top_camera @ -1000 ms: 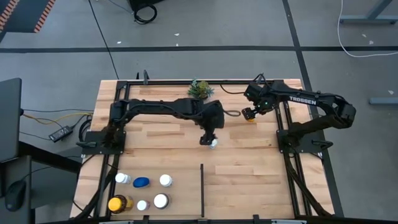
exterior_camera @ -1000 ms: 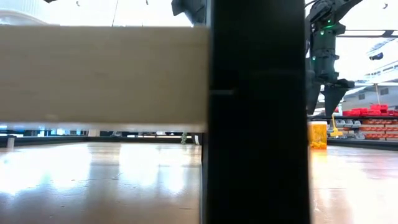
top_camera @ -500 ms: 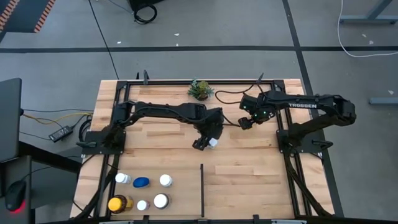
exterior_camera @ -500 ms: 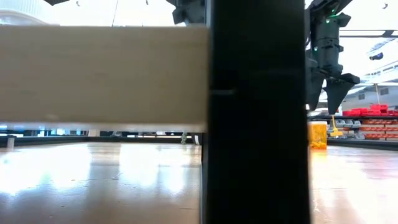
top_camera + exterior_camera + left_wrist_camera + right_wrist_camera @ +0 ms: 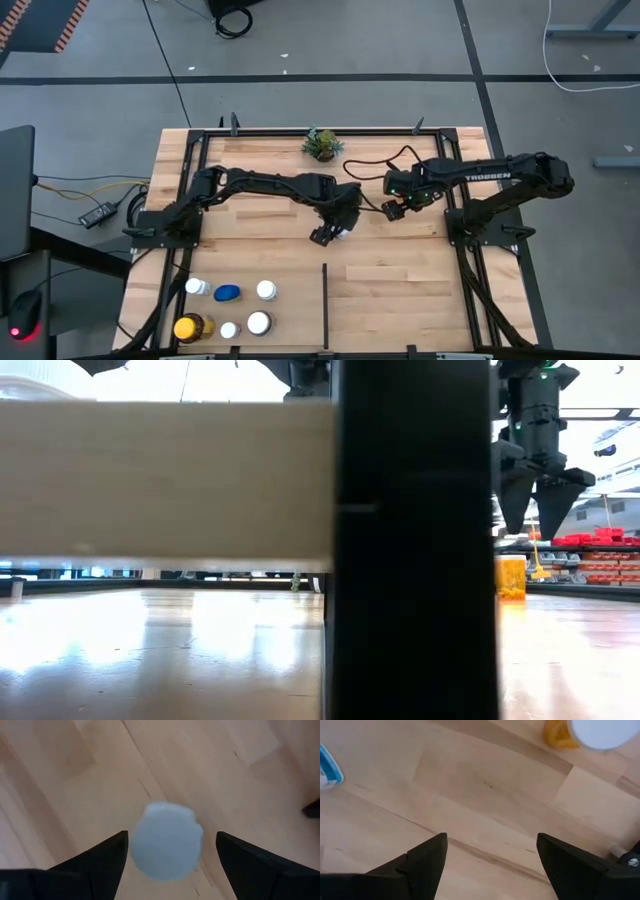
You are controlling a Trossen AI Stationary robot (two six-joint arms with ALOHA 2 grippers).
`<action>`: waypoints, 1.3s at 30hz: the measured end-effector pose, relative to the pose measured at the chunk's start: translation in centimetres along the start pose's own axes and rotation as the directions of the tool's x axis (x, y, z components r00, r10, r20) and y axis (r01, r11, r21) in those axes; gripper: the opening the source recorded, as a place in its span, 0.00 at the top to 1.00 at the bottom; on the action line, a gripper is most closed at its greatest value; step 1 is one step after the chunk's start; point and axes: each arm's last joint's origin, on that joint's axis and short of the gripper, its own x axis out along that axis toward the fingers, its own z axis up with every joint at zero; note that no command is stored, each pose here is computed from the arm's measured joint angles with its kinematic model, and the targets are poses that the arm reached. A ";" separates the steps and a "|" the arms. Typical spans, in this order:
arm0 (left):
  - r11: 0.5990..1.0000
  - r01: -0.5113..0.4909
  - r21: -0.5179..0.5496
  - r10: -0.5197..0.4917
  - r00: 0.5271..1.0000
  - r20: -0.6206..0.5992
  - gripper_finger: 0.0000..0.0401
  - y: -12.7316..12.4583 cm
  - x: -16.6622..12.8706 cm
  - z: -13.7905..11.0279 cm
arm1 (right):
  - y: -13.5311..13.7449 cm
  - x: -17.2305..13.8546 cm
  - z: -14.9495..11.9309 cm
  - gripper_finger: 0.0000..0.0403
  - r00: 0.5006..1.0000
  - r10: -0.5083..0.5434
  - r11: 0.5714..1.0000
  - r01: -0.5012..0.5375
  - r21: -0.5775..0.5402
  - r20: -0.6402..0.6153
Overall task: Pick and place medicine bottles onto shelf by color
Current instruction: Put the white and blue medicine bottle on the shelf
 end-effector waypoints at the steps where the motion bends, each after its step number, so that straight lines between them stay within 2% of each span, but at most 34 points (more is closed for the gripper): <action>1: 1.000 -0.011 0.003 0.011 1.000 0.005 0.23 0.1 0.2 0.1 | 0.1 0.0 -0.1 0.22 1.000 0.000 1.000 0.000 0.000 0.000; 10: 1.000 -0.011 -0.005 0.011 1.000 -0.005 0.31 -0.1 0.5 0.1 | 0.3 0.0 -0.7 0.22 1.000 -0.007 1.000 0.007 -0.018 -0.004; 22: 0.987 -0.009 -0.160 0.007 1.000 -0.013 0.56 -0.1 0.5 0.0 | 0.3 0.0 -0.7 0.22 1.000 -0.010 1.000 0.010 -0.021 -0.005; 31: 0.959 0.027 -0.282 -0.070 0.987 -0.144 0.52 -0.9 -1.1 -1.3 | 0.3 0.0 -0.6 0.22 1.000 -0.020 0.999 0.021 -0.037 0.014; 36: 0.913 0.002 -0.408 -0.059 0.990 -0.126 0.56 -1.5 -4.2 -1.0 | 0.3 0.0 -0.6 0.22 1.000 -0.021 0.999 0.021 -0.028 0.023; 39: 0.891 -0.014 -0.454 -0.077 0.981 -0.180 0.56 -2.5 -5.4 -1.2 | 0.4 0.0 -0.8 0.22 0.999 -0.020 1.000 0.021 -0.019 0.026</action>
